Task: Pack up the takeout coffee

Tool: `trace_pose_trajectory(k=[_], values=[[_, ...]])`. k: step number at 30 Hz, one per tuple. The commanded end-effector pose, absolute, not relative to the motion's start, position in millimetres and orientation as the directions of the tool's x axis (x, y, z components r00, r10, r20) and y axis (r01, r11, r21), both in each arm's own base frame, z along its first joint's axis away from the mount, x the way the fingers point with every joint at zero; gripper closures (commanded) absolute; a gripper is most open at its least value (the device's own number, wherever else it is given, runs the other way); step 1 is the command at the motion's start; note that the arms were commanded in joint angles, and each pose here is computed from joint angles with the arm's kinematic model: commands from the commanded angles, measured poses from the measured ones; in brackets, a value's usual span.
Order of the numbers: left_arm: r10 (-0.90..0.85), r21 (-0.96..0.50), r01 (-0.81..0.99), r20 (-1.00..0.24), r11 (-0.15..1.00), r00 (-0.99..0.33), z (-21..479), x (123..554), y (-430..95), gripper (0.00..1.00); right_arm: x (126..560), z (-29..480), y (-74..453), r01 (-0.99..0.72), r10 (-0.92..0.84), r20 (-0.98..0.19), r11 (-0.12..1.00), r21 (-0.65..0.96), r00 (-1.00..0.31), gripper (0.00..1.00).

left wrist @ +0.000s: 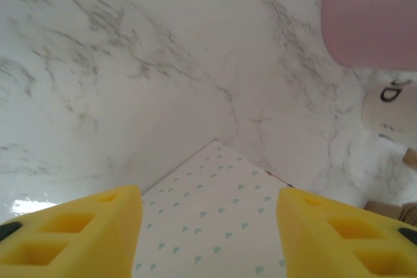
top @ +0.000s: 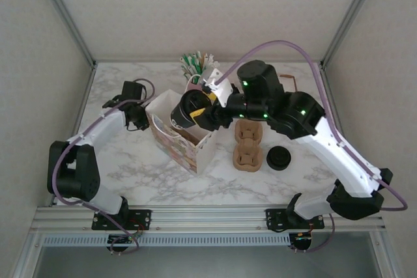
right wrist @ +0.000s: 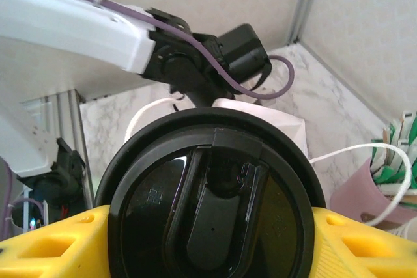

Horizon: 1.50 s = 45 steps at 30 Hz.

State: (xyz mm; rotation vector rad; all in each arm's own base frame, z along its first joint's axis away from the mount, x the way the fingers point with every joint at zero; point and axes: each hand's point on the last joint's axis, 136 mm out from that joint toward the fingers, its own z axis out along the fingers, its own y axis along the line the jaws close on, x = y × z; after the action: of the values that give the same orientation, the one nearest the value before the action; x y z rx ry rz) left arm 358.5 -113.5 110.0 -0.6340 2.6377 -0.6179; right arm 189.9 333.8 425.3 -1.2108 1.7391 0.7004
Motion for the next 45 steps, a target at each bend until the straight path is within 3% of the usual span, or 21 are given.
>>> trace_pose_trajectory(k=[1, 10, 22, 45], values=[[-0.49, -0.499, -0.327, -0.239, 0.802, -0.838, 111, 342, -126, 0.44, 200, 415, 334, -0.909, -0.479, -0.858, 0.415, -0.036, -0.184, 0.38], [-0.513, -0.542, -0.324, -0.242, 0.775, -0.823, 117, 295, -133, 0.43, 217, 384, 348, -0.904, -0.589, -0.774, 0.424, -0.051, -0.233, 0.38], [-0.52, -0.587, -0.298, -0.252, 0.753, -0.816, 124, 263, -152, 0.42, 192, 340, 353, -0.967, -0.71, -0.686, 0.251, -0.039, -0.157, 0.41], [-0.491, -0.532, -0.249, -0.381, 0.809, -0.783, 167, 250, -129, 0.39, 194, 291, 363, -0.958, -0.798, -0.562, 0.286, -0.031, -0.22, 0.42]])
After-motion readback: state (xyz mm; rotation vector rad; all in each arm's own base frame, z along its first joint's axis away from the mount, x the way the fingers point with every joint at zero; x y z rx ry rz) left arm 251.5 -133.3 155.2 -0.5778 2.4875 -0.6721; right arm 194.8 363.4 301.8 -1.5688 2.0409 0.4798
